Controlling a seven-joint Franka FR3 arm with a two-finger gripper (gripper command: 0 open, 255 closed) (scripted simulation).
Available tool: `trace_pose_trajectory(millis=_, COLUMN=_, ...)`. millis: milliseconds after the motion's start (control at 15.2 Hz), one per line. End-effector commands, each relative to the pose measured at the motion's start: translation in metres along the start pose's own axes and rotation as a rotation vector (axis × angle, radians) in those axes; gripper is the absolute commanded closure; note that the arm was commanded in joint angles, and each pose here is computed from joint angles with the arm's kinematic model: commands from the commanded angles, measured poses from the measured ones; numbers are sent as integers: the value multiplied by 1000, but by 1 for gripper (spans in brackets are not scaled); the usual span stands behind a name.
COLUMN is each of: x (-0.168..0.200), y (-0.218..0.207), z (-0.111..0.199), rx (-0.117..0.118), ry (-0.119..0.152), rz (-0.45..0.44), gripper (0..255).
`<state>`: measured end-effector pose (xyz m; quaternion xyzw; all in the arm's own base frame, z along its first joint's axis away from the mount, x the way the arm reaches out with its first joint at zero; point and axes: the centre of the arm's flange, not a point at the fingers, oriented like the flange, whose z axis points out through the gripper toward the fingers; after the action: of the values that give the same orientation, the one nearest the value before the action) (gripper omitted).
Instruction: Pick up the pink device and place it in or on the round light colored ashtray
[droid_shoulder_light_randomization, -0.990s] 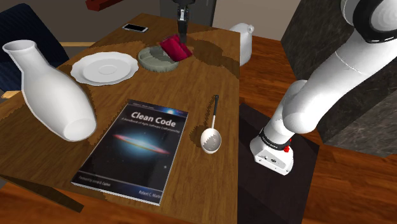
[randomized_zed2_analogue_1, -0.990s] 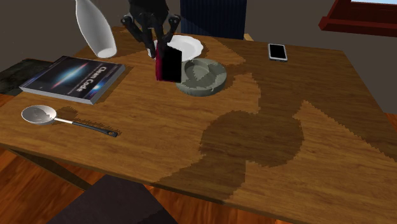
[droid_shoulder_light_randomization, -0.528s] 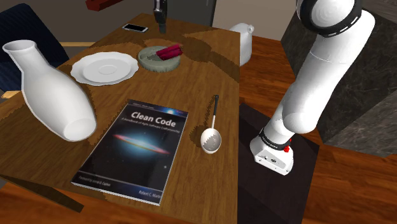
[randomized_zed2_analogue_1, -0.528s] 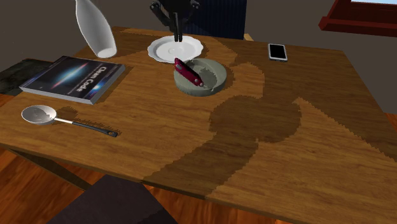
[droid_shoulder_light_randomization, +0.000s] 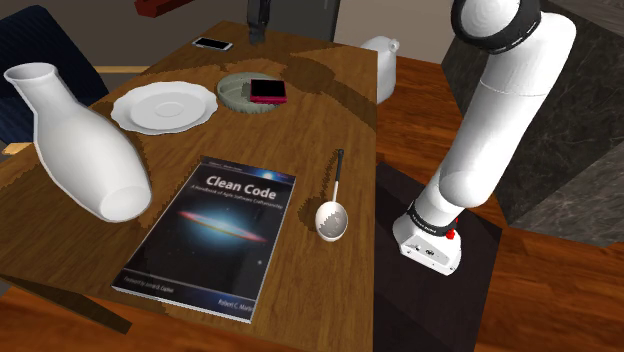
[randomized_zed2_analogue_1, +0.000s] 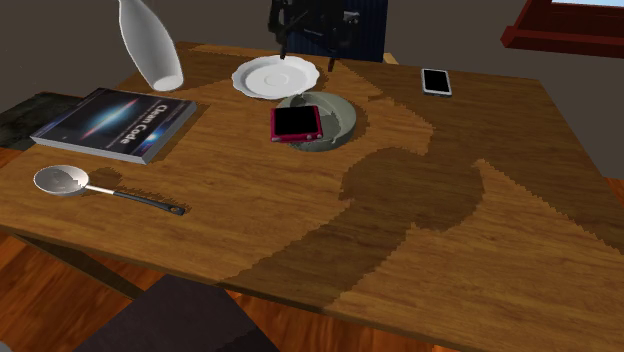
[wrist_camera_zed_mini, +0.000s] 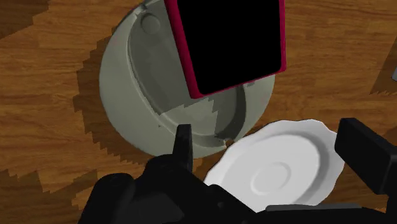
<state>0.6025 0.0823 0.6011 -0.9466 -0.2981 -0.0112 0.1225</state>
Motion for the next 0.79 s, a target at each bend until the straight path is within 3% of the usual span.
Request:
trace_pose_trajectory(millis=0, x=-29, y=46, z=10, rx=166, ry=113, rz=25, gripper=0)
trace_pose_trajectory(millis=198, x=-70, y=108, z=48, rx=406, ry=262, rz=64, gripper=0)
trace_pose_trajectory(millis=396, x=-105, y=156, z=104, rx=646, ry=411, rz=102, gripper=0)
trace_pose_trajectory(millis=462, x=-109, y=162, z=113, rx=682, ry=433, rz=108, gripper=0)
trace_pose_trajectory(millis=726, x=-100, y=150, z=128, rx=682, ry=433, rz=108, gripper=0)
